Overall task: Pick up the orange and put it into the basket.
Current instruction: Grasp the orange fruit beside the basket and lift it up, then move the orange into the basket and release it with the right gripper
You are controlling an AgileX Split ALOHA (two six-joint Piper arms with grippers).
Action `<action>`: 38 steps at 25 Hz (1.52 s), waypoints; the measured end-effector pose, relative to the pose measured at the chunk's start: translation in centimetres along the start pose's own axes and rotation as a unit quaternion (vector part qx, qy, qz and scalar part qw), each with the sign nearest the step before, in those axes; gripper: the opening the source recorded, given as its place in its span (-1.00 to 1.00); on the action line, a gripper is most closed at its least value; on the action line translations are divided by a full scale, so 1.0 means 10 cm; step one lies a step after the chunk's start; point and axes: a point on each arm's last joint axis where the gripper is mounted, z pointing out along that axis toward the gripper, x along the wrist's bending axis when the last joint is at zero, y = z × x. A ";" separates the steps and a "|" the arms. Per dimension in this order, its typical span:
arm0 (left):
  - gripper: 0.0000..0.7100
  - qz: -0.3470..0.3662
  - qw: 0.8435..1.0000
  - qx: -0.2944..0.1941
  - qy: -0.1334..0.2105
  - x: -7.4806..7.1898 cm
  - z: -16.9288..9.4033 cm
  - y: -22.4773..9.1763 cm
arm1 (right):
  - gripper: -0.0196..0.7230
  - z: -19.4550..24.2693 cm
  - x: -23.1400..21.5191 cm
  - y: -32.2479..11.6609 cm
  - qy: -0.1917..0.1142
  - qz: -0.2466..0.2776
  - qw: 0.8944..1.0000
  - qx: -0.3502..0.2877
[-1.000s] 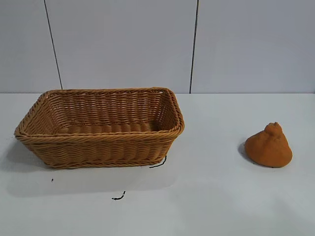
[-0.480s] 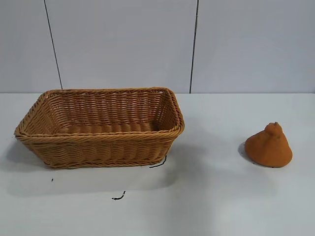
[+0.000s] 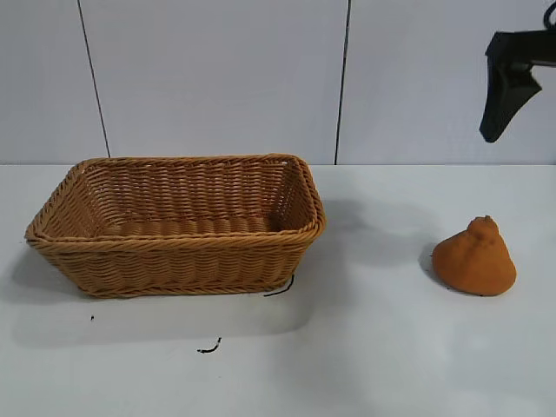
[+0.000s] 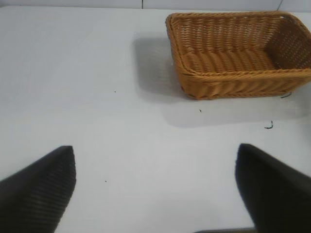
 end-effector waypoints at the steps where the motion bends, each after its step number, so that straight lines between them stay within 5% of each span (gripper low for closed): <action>1: 0.80 0.000 1.000 0.000 0.000 0.00 0.00 0.00 | 0.92 0.09 -0.01 0.02 0.001 0.003 1.000 0.002; 13: 0.80 0.000 1.000 0.000 0.000 0.00 0.00 0.00 | 0.90 0.81 -0.05 0.07 0.012 0.014 0.999 0.029; 15: 0.80 0.000 1.000 0.000 0.000 0.00 0.00 0.00 | 0.69 0.81 -0.05 0.07 0.012 0.015 0.999 0.029; 20: 0.80 0.000 1.000 0.000 0.000 0.00 0.00 0.00 | -0.28 0.76 -0.04 0.07 0.013 0.014 1.000 0.025; 22: 0.80 0.000 1.000 0.000 0.000 0.00 0.00 0.00 | -0.45 0.62 -0.03 0.08 0.014 0.013 1.000 0.014; 38: 0.80 0.000 1.000 -0.001 0.000 0.00 0.00 0.00 | -0.52 -0.82 0.33 0.56 0.031 -0.036 0.989 -0.138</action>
